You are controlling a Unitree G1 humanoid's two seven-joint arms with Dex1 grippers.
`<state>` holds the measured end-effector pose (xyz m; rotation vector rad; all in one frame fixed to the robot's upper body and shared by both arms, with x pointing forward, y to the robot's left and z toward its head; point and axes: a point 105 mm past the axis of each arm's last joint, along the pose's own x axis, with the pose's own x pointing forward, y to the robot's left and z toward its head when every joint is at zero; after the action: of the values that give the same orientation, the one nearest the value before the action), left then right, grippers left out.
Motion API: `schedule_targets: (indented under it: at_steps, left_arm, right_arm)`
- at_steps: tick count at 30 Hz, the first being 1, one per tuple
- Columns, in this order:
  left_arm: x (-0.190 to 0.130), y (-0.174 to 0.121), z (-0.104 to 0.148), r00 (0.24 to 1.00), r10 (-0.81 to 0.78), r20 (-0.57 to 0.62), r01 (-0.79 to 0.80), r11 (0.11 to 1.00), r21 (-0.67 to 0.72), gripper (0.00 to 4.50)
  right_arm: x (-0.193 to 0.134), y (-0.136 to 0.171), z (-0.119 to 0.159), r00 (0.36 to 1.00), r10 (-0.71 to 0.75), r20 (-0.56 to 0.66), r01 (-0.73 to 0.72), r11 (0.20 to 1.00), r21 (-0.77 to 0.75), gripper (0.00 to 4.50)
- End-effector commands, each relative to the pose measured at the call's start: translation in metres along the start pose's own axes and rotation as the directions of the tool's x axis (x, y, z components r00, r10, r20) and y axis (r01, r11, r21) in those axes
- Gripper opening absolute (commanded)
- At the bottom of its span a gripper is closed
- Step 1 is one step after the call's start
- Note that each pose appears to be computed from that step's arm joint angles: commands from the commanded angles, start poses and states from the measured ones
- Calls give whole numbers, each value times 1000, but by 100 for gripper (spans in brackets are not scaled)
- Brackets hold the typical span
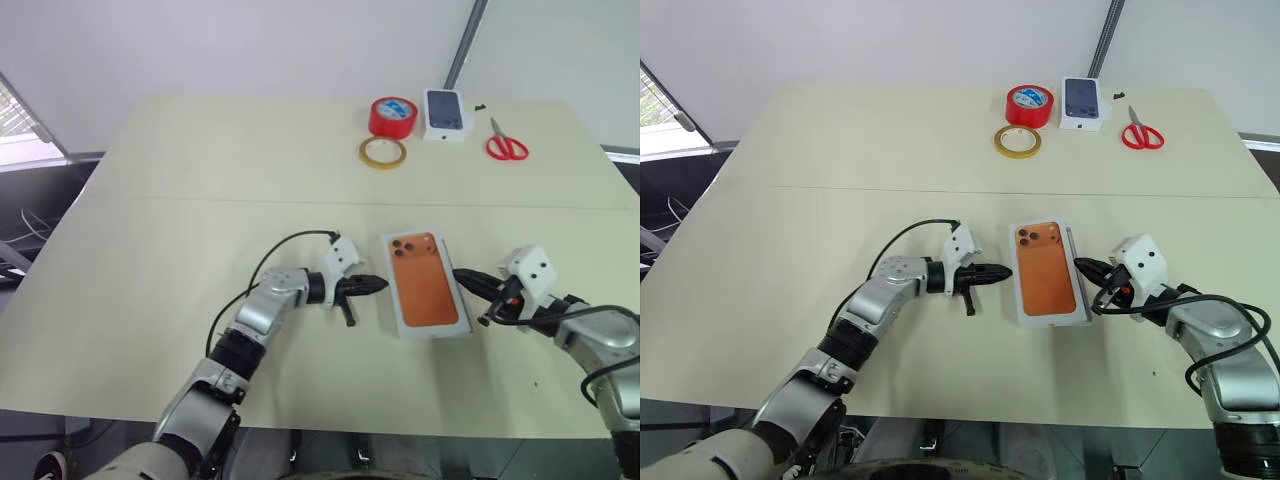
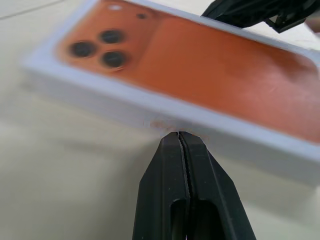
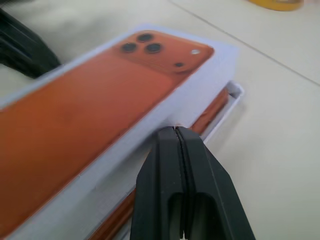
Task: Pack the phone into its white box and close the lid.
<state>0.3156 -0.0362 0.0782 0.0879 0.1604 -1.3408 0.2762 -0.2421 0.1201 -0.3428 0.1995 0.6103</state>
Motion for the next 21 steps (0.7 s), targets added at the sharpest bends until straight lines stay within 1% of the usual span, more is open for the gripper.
schedule_targets:
  at_steps: [1, 6, 12, 16, 21]
  left_arm:
    - [12, -6, 12, 999, -27, 37, 26, 999, 28, 0]
    - [14, -9, 21, 997, -44, 57, 42, 998, 42, 0]
    - [14, -9, 23, 997, -47, 59, 44, 998, 51, 0]
    - [15, -7, 32, 995, -38, 95, 34, 998, 45, 0]
    - [18, -7, 23, 998, -29, 63, 26, 999, 47, 0]
  right_arm:
    - [-4, 3, 18, 998, 26, 49, -25, 999, -31, 2]
    - [-4, 3, 15, 999, 13, 36, -12, 999, -37, 2]
    - [-4, 3, 8, 1000, 2, 14, -2, 999, -35, 2]
    - [-2, 6, 0, 1000, 10, -22, -11, 998, -65, 2]
    - [-1, 7, -6, 999, 21, -49, -25, 996, -91, 2]
